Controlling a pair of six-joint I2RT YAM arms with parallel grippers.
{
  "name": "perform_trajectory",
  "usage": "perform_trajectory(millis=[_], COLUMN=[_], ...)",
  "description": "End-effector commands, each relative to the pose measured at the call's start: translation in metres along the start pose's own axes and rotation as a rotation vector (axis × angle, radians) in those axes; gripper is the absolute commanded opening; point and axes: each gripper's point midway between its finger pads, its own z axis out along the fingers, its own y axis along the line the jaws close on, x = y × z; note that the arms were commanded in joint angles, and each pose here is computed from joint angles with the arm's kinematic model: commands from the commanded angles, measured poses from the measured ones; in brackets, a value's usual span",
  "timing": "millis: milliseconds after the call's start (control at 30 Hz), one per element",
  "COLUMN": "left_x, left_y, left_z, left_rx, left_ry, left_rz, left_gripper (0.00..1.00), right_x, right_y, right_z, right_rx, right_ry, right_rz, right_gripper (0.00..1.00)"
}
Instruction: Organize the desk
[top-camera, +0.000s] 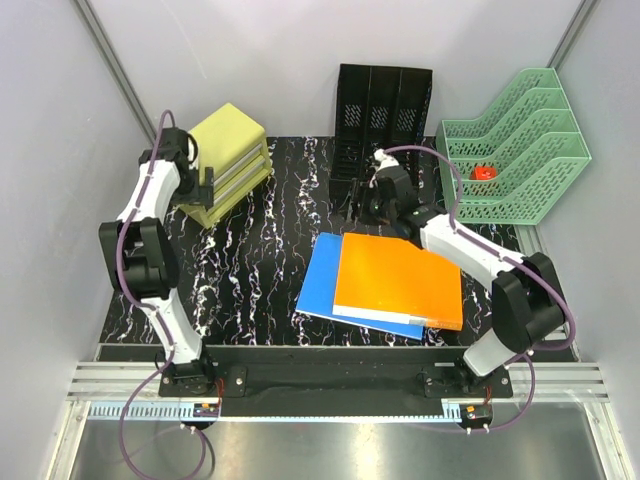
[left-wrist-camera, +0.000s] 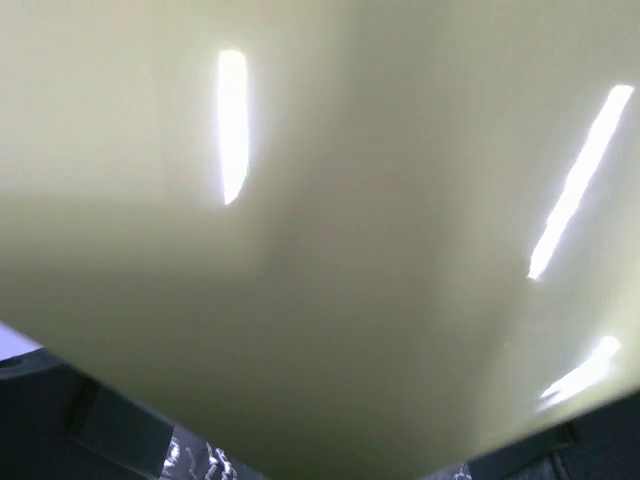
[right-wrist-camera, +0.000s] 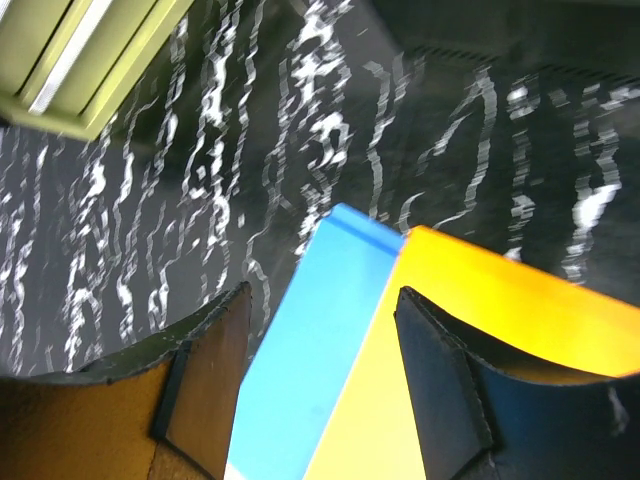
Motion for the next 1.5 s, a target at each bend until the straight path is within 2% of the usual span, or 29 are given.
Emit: perform_trajectory(millis=[0, 67, 133, 233, 333, 400, 433, 533, 700, 933, 1067, 1100, 1267, 1300, 1333, 1400, 1467], left_x=[-0.012, 0.011, 0.012, 0.020, 0.030, 0.030, 0.021, 0.005, -0.012, -0.016, -0.023, -0.024, -0.011, 0.001, 0.004, 0.022, 0.037], left_y=[0.022, 0.013, 0.015, -0.004, -0.062, -0.081, -0.087, -0.092, -0.080, -0.020, 0.015, 0.023, 0.013, 0.008, 0.004, -0.020, -0.041], left_z=[-0.023, -0.021, -0.042, -0.065, -0.084, -0.083, -0.086, -0.054, -0.021, 0.016, 0.019, 0.020, 0.012, 0.013, 0.001, -0.016, -0.030], left_rx=[-0.033, -0.044, -0.071, 0.004, 0.153, 0.191, 0.198, 0.175, 0.097, -0.046, -0.100, -0.105, -0.039, -0.016, 0.007, 0.123, 0.220], left_ry=[-0.188, -0.182, -0.248, -0.313, -0.371, -0.371, -0.386, -0.303, -0.243, -0.162, -0.165, -0.166, -0.166, -0.145, -0.159, -0.172, -0.187], left_rz=[-0.125, -0.031, -0.001, 0.083, 0.311, 0.388, 0.387, 0.352, 0.287, 0.106, 0.033, 0.022, 0.023, 0.040, 0.052, 0.129, 0.199], left_gripper=[0.99, 0.99, 0.99, 0.99, 0.99, 0.99, 0.99, 0.99, 0.99, 0.99, 0.99, 0.99, 0.99, 0.99, 0.99, 0.99, 0.99], right_x=[-0.044, -0.057, -0.070, -0.087, -0.103, -0.104, -0.111, -0.112, -0.119, -0.138, -0.136, -0.147, -0.143, -0.157, -0.143, -0.156, -0.140], right_y=[-0.006, -0.012, -0.018, -0.026, -0.034, -0.037, -0.034, -0.031, -0.037, -0.048, -0.070, -0.068, -0.099, -0.096, -0.105, -0.102, -0.112], right_z=[-0.016, -0.015, -0.013, -0.004, 0.007, 0.018, 0.018, 0.025, 0.030, 0.048, 0.074, 0.074, 0.104, 0.105, 0.118, 0.123, 0.139], right_rx=[0.037, 0.041, 0.053, 0.079, 0.101, 0.103, 0.094, 0.078, 0.108, 0.160, 0.227, 0.229, 0.314, 0.308, 0.330, 0.321, 0.343], right_ry=[-0.091, -0.108, -0.124, -0.134, -0.138, -0.129, -0.140, -0.133, -0.161, -0.172, -0.127, -0.146, -0.095, -0.122, -0.078, -0.092, -0.035], right_rz=[-0.029, -0.014, -0.002, 0.011, 0.036, 0.057, 0.059, 0.073, 0.051, 0.031, 0.047, 0.044, 0.040, 0.035, 0.035, 0.029, 0.033], right_gripper=[0.68, 0.69, 0.69, 0.70, 0.70, 0.70, 0.69, 0.69, 0.69, 0.69, 0.68, 0.68, 0.68, 0.68, 0.68, 0.67, 0.66])
